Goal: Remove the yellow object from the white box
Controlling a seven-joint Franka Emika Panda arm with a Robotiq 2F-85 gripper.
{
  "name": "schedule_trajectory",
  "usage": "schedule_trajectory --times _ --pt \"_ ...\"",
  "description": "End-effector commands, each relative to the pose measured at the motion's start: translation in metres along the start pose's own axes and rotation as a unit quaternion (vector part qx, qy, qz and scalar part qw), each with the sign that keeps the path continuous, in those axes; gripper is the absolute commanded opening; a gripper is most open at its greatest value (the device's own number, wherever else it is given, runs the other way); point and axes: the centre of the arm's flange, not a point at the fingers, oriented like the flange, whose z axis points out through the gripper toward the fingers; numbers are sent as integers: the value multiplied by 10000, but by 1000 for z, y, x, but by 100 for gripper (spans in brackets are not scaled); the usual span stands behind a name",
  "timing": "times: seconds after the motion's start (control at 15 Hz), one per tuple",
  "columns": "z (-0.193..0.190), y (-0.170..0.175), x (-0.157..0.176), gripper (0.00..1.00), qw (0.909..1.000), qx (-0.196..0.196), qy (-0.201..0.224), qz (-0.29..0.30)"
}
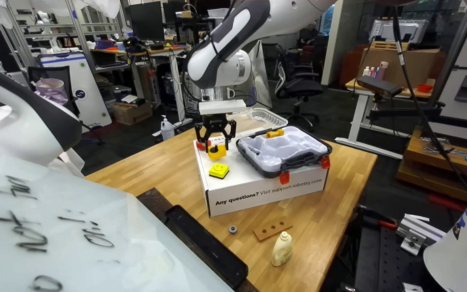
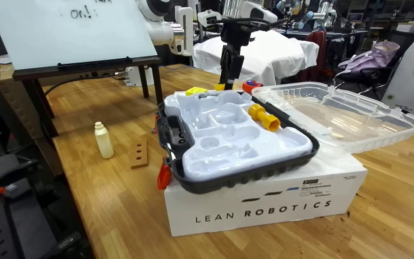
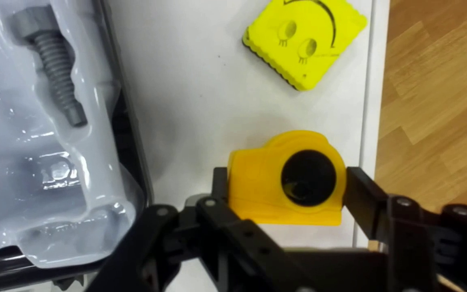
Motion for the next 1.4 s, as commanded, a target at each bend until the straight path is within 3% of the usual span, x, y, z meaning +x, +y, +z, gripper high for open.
schedule_trajectory --times 0.0,0.07,0.13,0.27,0.8,1.07,1.33 --pt "-6 -1 6 46 9999 -52 -107 23" --pt "-7 -1 6 56 9999 -61 -102 14" --pt "-8 -1 5 85 9999 -66 -95 8" --pt "-8 0 4 98 9999 -84 -97 -12" --pt "-20 14 -9 100 9998 -93 27 -197" --pt "-51 34 -36 100 9961 -167 268 -819" --pt "-85 60 -72 100 9871 -59 245 -1583"
